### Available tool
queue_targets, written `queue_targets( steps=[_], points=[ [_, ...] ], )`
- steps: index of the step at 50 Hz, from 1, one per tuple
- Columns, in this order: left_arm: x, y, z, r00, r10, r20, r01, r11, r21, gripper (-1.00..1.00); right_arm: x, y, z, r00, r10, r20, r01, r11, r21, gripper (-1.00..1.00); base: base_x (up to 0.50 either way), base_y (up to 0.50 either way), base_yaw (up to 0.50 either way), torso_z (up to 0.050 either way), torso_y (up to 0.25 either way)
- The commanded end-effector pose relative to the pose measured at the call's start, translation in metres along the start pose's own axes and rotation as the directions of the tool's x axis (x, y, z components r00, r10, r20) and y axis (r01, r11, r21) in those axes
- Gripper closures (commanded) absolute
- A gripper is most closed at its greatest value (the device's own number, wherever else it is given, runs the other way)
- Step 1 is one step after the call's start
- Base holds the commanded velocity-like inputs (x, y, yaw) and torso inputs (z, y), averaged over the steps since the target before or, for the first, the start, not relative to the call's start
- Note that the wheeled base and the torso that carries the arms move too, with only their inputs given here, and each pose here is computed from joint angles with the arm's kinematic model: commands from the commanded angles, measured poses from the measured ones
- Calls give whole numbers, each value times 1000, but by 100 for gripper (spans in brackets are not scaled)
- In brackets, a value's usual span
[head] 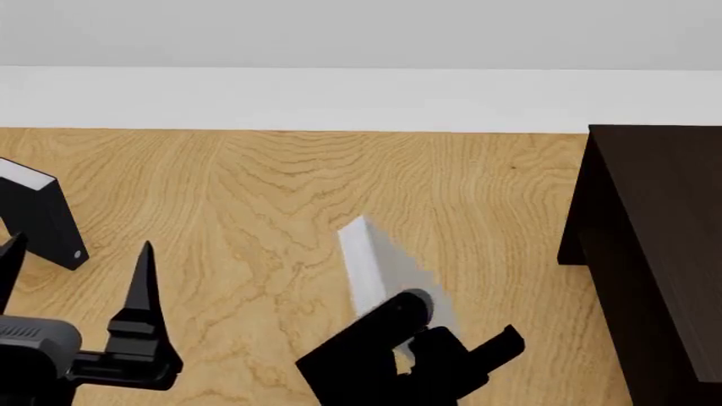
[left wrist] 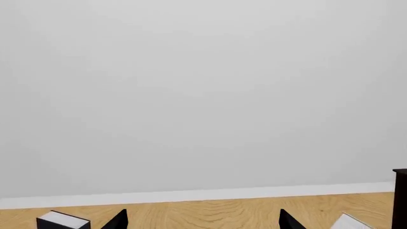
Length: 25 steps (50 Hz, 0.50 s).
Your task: Pick up the book on the right and place it on the cabinet shelf.
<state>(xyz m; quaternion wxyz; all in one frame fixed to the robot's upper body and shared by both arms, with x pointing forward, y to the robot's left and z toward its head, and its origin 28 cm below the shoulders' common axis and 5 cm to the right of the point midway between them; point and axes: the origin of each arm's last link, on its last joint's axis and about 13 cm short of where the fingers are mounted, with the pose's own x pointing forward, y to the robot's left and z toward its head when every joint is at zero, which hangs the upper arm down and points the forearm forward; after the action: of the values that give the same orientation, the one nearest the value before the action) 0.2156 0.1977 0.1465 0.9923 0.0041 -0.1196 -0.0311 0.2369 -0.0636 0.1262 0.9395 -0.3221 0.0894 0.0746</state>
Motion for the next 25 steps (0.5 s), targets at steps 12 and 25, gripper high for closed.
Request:
queue_targets(
  steps=[12,25],
  points=[
    [1,0,-2,1000,2,-3,-2,1000,1,-100,22,-2,-5,950,-298,95,313,908,-279,100,0,0,0,0,1],
    [2,0,-3,1000,4,-6,-4,1000,0,-100,30,1,-15,906,-407,119,420,819,-390,100,0,0,0,0,2]
  ],
)
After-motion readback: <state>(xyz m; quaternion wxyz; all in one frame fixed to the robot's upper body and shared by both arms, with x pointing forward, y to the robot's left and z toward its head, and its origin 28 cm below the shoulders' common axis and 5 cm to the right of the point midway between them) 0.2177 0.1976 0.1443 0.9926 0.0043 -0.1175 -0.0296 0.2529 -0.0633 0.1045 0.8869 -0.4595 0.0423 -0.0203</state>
